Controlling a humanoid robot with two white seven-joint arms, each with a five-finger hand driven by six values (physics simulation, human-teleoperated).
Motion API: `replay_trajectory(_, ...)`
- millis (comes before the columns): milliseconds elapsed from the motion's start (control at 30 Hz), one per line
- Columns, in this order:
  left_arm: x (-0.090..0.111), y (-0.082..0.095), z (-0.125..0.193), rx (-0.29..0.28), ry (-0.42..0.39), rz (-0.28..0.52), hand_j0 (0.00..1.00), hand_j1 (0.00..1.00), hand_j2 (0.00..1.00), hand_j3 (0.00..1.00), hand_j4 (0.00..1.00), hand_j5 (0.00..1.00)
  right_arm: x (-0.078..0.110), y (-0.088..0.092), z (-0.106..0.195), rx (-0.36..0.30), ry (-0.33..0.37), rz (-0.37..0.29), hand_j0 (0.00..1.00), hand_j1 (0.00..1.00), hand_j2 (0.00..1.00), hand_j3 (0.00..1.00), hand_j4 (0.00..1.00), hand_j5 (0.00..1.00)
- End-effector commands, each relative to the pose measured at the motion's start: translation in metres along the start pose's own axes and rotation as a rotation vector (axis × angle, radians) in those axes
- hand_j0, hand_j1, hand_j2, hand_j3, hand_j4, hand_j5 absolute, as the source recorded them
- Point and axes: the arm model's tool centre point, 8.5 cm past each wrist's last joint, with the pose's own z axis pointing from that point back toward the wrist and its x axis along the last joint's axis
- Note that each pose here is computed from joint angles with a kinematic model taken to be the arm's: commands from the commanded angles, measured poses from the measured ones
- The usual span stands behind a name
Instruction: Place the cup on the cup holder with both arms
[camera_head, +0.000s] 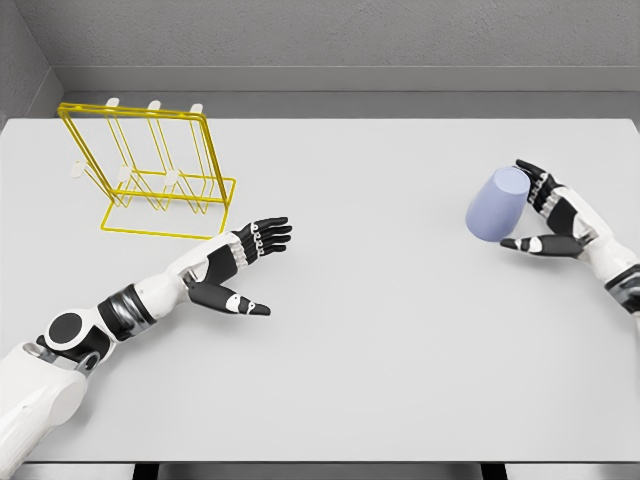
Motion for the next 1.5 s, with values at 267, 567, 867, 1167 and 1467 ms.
replay_trajectory(267, 0.000, 0.001, 0.000, 0.003, -0.003, 0.004, 1.00, 1.00, 1.00, 1.00, 1.00, 1.00, 0.000, 0.008, -0.010, 0.006, -0.018, -0.016, 1.00, 1.00, 1.00, 1.00, 1.00, 1.00)
replay_trajectory(567, 0.001, 0.000, -0.001, 0.002, -0.010, 0.007, 1.00, 1.00, 1.00, 1.00, 1.00, 1.00, 0.001, 0.014, -0.023, 0.025, -0.022, -0.003, 1.00, 1.00, 1.00, 1.00, 1.00, 1.00)
replay_trajectory(867, 0.000, 0.000, -0.001, 0.003, -0.007, 0.007, 1.00, 1.00, 1.00, 1.00, 1.00, 1.00, -0.001, 0.019, -0.026, 0.029, -0.023, -0.011, 0.80, 0.80, 0.80, 0.80, 0.80, 0.80)
replay_trajectory(1167, 0.000, 0.000, -0.001, 0.003, -0.008, 0.010, 1.00, 1.00, 1.00, 1.00, 1.00, 1.00, -0.004, 0.018, -0.024, 0.026, -0.011, -0.009, 0.71, 0.71, 0.71, 0.71, 0.71, 0.71)
replay_trajectory(1467, 0.000, 0.000, -0.001, 0.003, -0.009, 0.009, 1.00, 1.00, 1.00, 1.00, 1.00, 1.00, 0.019, 0.019, -0.037, 0.064, -0.069, 0.020, 0.70, 0.70, 0.70, 0.70, 0.70, 0.70)
